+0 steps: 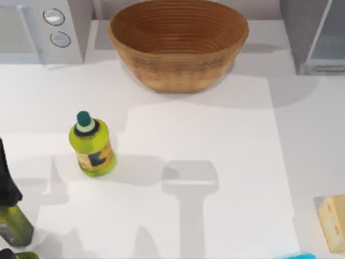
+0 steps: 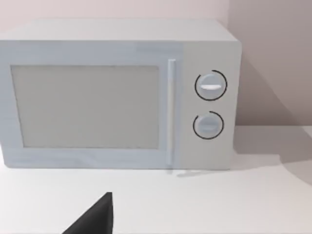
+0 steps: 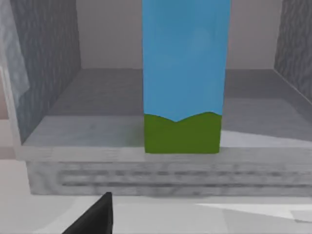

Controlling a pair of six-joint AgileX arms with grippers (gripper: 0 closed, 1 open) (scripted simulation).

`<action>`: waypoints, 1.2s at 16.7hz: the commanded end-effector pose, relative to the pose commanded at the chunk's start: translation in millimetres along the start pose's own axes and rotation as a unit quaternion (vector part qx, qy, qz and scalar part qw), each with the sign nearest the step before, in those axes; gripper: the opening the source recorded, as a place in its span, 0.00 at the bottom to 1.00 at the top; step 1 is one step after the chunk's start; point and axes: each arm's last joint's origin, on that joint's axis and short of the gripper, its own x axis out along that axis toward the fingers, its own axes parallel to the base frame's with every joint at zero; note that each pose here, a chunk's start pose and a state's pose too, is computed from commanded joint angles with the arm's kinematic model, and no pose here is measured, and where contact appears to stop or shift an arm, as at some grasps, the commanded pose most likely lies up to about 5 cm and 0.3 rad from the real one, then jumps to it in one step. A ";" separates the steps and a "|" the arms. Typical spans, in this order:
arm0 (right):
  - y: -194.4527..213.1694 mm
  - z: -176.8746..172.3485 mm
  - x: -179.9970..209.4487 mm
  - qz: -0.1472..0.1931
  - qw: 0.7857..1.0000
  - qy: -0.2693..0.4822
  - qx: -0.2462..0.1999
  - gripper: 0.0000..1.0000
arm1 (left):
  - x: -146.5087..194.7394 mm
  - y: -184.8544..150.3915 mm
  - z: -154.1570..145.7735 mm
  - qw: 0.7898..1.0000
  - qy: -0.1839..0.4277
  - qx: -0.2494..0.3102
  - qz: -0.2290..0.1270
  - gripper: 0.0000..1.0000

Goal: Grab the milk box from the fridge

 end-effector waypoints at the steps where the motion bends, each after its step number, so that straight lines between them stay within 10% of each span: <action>1: -0.6 -0.5 3.5 0.000 1.000 0.001 0.000 1.00 | 0.0 0.0 0.0 1.000 0.000 0.000 0.000 1.00; 12: 3.5 8.0 160.3 -0.006 1.000 -0.007 -0.003 1.00 | 0.0 0.0 0.0 1.000 0.000 0.000 0.000 1.00; 20: 10.6 9.6 175.8 -0.007 1.000 -0.003 -0.002 1.00 | 0.0 0.0 0.0 1.000 0.000 0.000 0.000 1.00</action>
